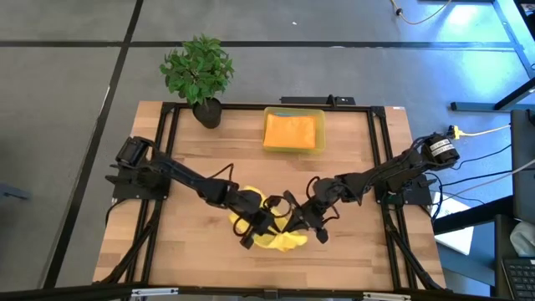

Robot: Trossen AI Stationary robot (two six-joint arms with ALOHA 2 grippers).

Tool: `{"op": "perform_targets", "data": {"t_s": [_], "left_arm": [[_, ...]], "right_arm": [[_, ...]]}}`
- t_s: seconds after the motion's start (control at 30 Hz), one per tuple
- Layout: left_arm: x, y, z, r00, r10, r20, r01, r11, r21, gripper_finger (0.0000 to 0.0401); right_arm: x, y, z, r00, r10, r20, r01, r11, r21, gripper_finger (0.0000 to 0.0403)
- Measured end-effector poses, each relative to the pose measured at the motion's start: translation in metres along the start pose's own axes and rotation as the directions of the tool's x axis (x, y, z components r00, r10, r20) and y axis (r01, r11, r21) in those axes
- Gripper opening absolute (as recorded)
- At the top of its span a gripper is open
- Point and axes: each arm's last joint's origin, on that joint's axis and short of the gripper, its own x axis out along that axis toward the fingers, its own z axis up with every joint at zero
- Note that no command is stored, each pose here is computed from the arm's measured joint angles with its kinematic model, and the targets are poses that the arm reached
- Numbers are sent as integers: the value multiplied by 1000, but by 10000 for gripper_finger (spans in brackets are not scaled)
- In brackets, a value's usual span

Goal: Fold microfiber towels
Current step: Fold the yellow microfiber towel

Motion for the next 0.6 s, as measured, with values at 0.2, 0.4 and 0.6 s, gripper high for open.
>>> {"op": "perform_targets", "data": {"t_s": [0.2, 0.4, 0.6], "left_arm": [[-7, 0, 9, 980, 128, -151, -122, 991, 49, 2], [-27, -3, 27, 964, 227, -135, -214, 971, 105, 0], [-38, -15, 41, 969, 234, -78, -225, 968, 107, 0]], "right_arm": [[-4, 2, -2, 996, -21, -90, 23, 999, 23, 2], [-10, 5, 1, 985, -63, -159, 68, 997, 28, 2], [-12, 5, 5, 949, -216, -228, 230, 972, 38, 2]]}}
